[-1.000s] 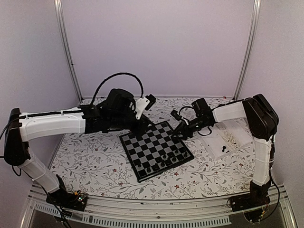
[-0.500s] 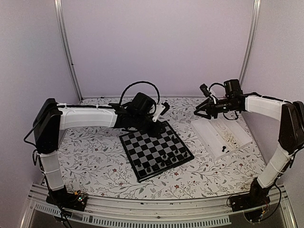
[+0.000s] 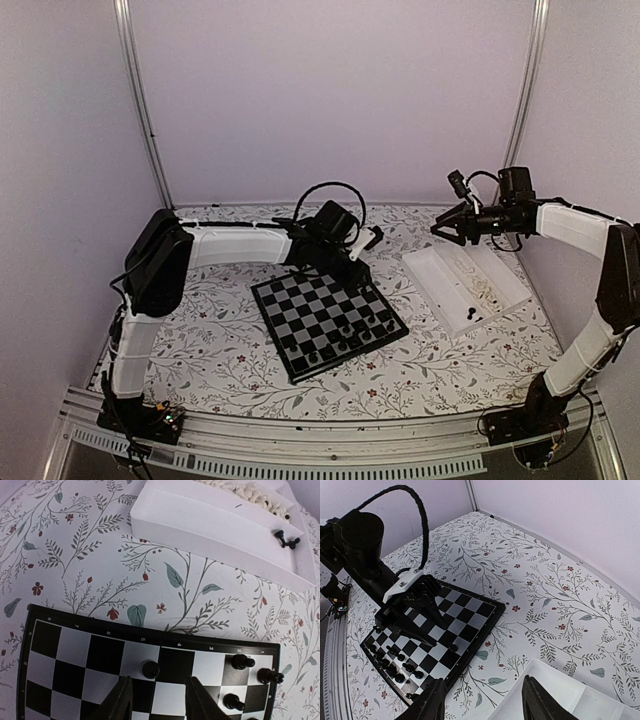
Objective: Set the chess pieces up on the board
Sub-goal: Pick up the chess piece from the chessboard.
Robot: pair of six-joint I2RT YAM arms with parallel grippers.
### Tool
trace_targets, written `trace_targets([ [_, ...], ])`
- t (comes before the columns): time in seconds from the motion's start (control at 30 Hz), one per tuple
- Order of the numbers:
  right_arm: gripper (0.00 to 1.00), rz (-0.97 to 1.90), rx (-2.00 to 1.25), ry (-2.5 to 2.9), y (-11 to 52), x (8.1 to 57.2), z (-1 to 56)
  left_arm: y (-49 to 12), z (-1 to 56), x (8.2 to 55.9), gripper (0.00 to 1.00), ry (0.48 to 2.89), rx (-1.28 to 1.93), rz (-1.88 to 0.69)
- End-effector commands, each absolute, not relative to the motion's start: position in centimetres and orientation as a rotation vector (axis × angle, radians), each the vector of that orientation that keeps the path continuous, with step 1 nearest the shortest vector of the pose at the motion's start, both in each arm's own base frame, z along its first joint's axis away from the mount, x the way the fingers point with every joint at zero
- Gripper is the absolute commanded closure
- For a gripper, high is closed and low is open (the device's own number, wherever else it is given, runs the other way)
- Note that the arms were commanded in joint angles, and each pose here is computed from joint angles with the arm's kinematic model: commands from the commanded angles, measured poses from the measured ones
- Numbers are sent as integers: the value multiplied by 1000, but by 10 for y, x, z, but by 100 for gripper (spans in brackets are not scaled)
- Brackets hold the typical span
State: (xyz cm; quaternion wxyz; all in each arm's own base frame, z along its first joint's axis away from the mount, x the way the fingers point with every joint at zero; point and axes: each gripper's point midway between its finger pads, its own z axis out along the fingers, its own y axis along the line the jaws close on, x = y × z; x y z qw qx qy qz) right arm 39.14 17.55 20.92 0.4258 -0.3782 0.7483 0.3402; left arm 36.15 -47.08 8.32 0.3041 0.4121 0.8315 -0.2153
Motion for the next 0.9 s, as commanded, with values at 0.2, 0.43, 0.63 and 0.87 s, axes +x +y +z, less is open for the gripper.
trace_targets([
  [0.2,44,882,-961,1864,179,387,206,-477,62,370,65,2236,1153,-492],
  [0.43,44,888,-967,1868,179,388,203,-478,50,368,65,2259,1171,-489],
  [0.63,44,894,-967,1874,179,388,200,-482,44,369,67,2265,1179,-500],
  [0.87,44,901,-973,1873,180,388,199,-483,46,369,80,2269,1186,-503],
])
